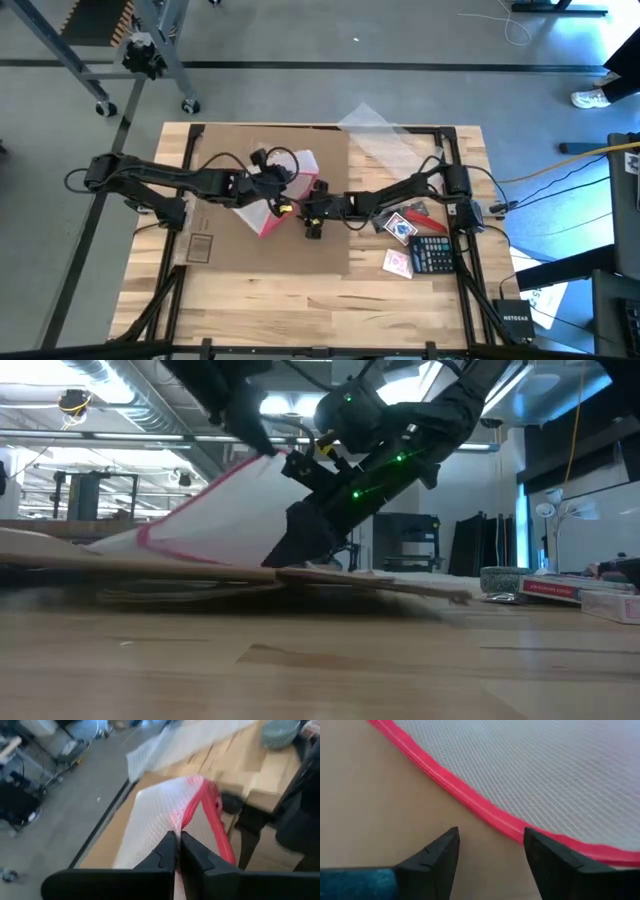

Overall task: Unpack boxes
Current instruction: Open the white pouch

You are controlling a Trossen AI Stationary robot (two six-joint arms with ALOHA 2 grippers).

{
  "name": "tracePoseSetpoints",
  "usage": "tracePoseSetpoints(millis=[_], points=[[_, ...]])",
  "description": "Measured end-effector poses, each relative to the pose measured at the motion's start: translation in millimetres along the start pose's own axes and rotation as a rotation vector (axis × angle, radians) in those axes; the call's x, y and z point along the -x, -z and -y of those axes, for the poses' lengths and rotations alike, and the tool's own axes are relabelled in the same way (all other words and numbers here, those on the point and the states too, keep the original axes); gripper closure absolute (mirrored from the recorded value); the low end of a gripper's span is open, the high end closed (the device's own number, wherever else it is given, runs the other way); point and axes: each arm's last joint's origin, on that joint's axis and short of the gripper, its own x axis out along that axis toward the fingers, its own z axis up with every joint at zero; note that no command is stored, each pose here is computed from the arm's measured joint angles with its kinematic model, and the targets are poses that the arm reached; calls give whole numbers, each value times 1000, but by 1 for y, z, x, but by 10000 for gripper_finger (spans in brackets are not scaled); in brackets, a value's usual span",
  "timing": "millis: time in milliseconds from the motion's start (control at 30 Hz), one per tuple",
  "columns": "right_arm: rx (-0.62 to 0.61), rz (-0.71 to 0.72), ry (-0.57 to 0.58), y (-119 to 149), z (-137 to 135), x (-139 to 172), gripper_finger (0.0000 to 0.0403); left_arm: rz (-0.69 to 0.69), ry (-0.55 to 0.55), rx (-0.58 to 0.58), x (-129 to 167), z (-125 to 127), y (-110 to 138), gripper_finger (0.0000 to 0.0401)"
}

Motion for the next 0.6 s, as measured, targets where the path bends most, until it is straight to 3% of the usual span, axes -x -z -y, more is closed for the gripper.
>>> tracePoseSetpoints(millis=[200,367,600], points=[[-87,17,-6,-5,-1,4,187,-36,0,51,-5,4,14,396],[-55,202,28,-43,-5,18,187,-7,2,92,-6,5,11,395],[-45,291,105,-52,-1,5,187,54,55,123,-6,6,4,394]])
